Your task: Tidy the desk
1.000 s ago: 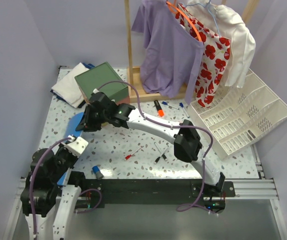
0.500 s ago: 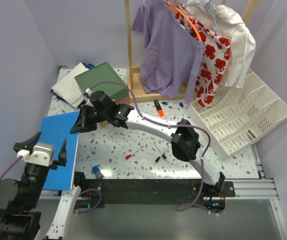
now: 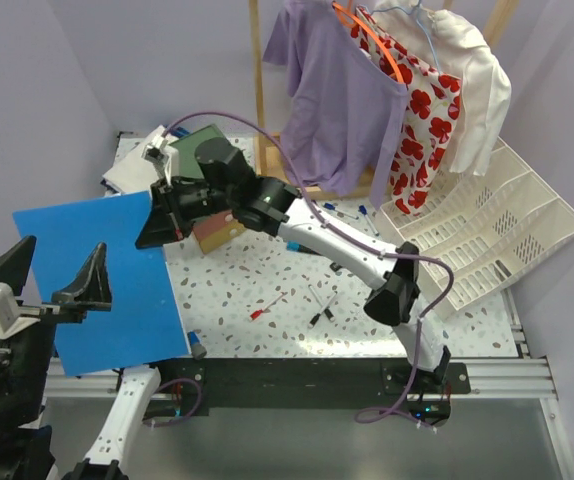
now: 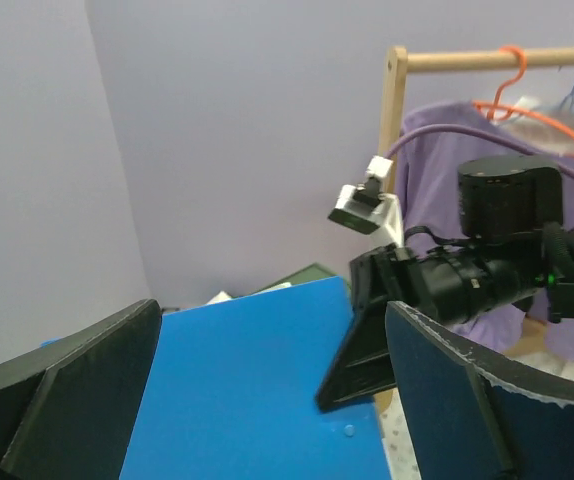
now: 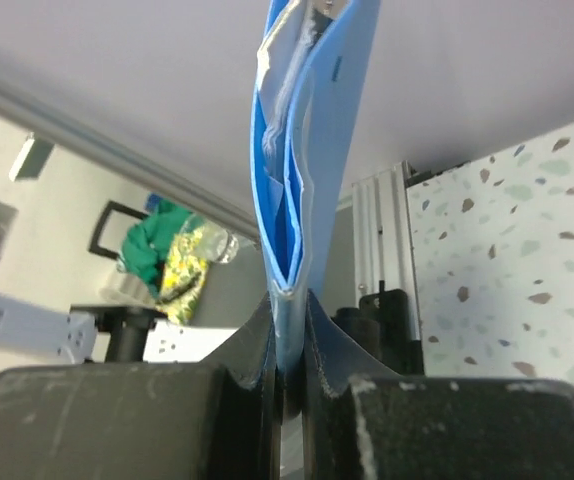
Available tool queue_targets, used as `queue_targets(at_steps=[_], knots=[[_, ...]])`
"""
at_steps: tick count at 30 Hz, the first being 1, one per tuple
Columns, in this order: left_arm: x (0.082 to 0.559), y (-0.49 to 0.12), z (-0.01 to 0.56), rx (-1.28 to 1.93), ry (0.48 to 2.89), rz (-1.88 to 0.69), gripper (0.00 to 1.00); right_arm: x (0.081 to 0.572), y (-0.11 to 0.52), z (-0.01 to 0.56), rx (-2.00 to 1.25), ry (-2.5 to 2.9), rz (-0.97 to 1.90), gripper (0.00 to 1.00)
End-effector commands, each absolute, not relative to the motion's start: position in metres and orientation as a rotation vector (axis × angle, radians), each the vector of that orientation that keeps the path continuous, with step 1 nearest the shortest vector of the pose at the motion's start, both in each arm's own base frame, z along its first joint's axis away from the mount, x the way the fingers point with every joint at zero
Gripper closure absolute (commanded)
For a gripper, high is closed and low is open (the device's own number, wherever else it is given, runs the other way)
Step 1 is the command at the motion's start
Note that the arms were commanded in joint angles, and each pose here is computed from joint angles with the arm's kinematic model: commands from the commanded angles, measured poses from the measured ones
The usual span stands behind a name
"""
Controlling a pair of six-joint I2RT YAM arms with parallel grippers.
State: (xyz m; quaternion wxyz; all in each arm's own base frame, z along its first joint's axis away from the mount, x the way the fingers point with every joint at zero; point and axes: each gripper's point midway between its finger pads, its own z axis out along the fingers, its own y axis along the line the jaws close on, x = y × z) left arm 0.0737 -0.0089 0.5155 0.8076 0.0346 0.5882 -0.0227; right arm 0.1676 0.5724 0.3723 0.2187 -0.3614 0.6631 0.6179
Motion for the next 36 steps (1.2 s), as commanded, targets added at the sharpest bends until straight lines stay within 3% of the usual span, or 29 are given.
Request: queue_targets(at_steps=[1,8,12,17,23,28,36], knots=[[0.067,-0.008,0.547,-0.018,1.118,-0.129,0.0,0.161,0.498,0.483,-1.205,1.352,1.57,1.0],[0.097,-0.046,0.536,0.119,1.113,-0.301,0.0,0.166,0.391,0.5,-1.418,1.156,1.451,1.0],[0.11,-0.082,0.535,0.303,1.022,-0.424,0.0,0.17,0.33,0.47,-1.555,1.119,1.15,1.0],[0.132,-0.128,0.491,0.614,0.934,-0.535,0.0,0.163,0.274,0.443,-1.618,1.157,0.823,1.0],[0.15,-0.147,0.444,0.724,0.924,-0.636,0.0,0.141,0.233,0.442,-1.681,1.118,0.649,1.0],[0.144,-0.156,0.423,0.78,0.928,-0.717,0.0,0.105,0.224,0.438,-1.782,0.995,0.736,1.0],[0.143,-0.158,0.397,0.82,0.961,-0.715,0.0,0.101,0.225,0.44,-1.811,0.97,0.761,1.0]])
